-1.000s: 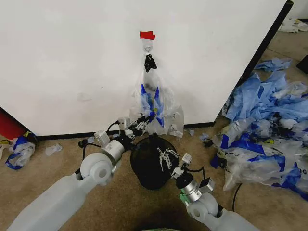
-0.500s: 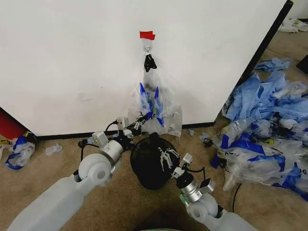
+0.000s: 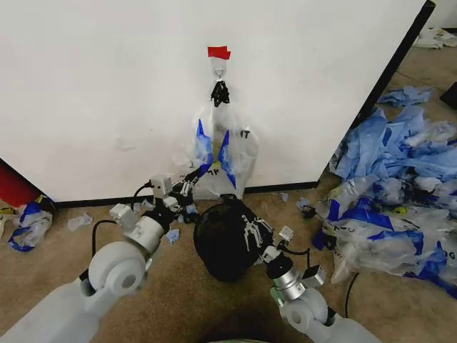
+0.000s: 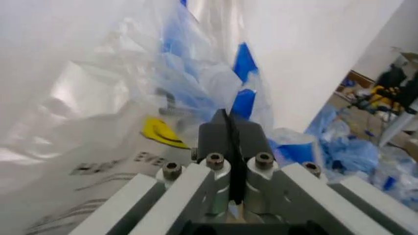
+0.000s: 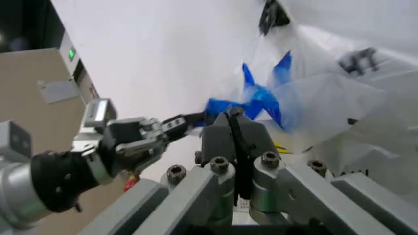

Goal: Pick up the garbage bag from the wall and place it over the trash bin.

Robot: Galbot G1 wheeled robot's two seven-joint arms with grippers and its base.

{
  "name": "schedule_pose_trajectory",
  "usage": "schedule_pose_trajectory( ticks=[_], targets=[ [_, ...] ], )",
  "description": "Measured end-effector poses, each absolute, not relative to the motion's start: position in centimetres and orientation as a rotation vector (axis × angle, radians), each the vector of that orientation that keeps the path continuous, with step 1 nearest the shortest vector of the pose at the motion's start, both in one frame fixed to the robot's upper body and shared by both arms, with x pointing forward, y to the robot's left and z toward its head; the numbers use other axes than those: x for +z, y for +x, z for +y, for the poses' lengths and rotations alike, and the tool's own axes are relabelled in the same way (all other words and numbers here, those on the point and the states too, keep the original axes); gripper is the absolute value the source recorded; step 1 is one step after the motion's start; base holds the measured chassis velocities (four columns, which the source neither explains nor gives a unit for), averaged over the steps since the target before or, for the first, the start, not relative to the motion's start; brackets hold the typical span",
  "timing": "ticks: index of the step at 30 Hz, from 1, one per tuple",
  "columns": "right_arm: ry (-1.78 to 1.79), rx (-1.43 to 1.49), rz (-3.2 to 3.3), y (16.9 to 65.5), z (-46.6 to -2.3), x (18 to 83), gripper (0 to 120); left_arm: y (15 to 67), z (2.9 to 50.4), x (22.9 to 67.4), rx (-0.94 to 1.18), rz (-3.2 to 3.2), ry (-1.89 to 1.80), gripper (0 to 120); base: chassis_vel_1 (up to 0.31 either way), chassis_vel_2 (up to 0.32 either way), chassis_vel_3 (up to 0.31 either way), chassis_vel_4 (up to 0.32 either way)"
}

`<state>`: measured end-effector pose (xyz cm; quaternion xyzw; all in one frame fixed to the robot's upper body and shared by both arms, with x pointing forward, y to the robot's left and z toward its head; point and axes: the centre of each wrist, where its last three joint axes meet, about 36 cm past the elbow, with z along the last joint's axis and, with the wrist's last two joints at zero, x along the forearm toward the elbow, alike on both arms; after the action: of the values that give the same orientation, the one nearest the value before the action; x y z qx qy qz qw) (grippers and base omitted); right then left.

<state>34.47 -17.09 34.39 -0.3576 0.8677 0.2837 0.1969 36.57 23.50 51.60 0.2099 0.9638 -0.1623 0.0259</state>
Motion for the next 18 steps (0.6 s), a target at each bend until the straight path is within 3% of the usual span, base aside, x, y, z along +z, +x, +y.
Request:
schedule_pose_trajectory(
  ticks=[18],
  targets=[
    [-0.97, 0.717, 2.443, 32.3, -19.6, 35.1, 0, 34.5, 22.8, 51.2, -0.527, 2.987, 0.576, 0, 0.0, 0.0, 0.0, 0.0]
  ],
)
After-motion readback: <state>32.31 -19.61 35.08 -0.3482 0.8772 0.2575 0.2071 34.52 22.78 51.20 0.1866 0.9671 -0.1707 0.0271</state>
